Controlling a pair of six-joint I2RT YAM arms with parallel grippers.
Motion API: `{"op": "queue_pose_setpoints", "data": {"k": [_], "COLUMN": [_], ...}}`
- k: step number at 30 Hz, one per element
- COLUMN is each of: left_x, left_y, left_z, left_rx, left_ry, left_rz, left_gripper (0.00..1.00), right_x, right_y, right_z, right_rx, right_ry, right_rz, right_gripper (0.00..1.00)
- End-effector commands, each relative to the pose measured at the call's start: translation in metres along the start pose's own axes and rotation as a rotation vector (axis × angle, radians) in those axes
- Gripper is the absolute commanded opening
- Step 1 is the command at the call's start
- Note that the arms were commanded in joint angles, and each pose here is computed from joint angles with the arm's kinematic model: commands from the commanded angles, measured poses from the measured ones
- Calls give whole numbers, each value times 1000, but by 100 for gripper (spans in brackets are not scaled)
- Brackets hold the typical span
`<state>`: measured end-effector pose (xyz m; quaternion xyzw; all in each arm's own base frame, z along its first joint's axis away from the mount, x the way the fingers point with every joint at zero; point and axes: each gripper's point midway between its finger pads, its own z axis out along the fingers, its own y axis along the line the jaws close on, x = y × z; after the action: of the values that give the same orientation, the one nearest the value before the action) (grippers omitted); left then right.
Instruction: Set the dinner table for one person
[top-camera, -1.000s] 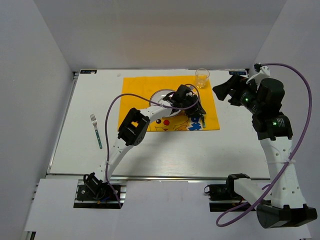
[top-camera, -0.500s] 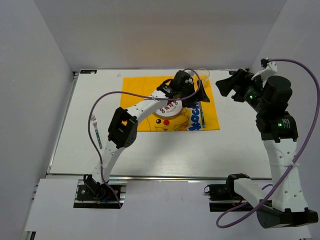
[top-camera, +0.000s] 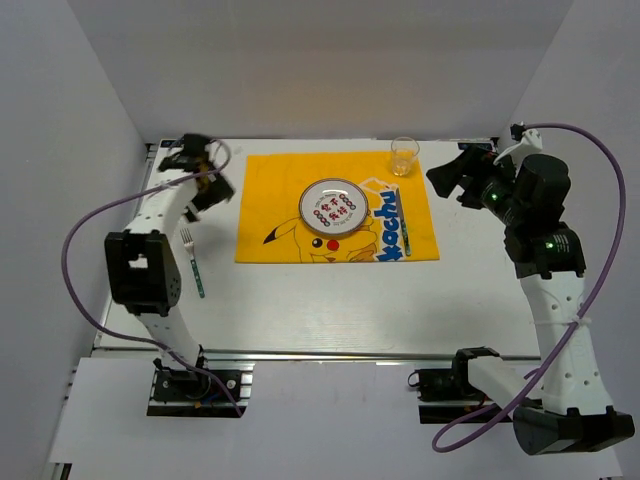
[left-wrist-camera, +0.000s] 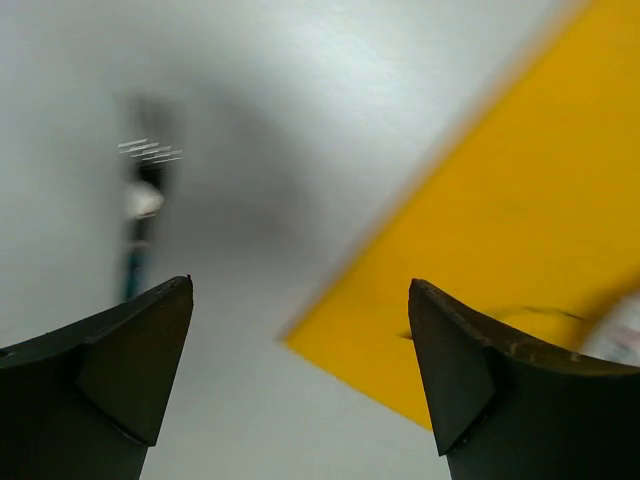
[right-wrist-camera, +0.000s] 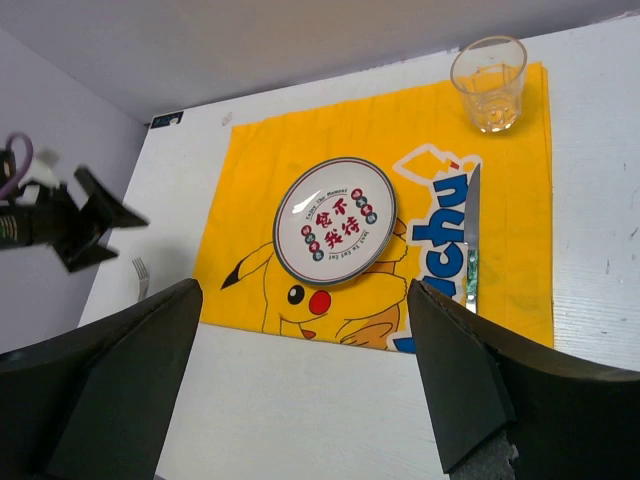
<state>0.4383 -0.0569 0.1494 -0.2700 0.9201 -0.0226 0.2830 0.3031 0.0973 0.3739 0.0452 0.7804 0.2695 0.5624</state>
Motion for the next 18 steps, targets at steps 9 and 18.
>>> {"op": "queue_pose_setpoints", "data": {"k": [9, 18], "left_x": [45, 63], "left_y": [192, 186], "left_z": [25, 50], "left_rx": [-295, -222], "left_ry": [134, 202], "left_rz": [-166, -155], "left_gripper": [98, 92], "right_x": [9, 14], "right_y": [8, 11], "right_z": [11, 17], "right_rx": [-93, -124], "right_ry": [13, 20], "right_rz": [-8, -12], "right_gripper": [89, 89]}}
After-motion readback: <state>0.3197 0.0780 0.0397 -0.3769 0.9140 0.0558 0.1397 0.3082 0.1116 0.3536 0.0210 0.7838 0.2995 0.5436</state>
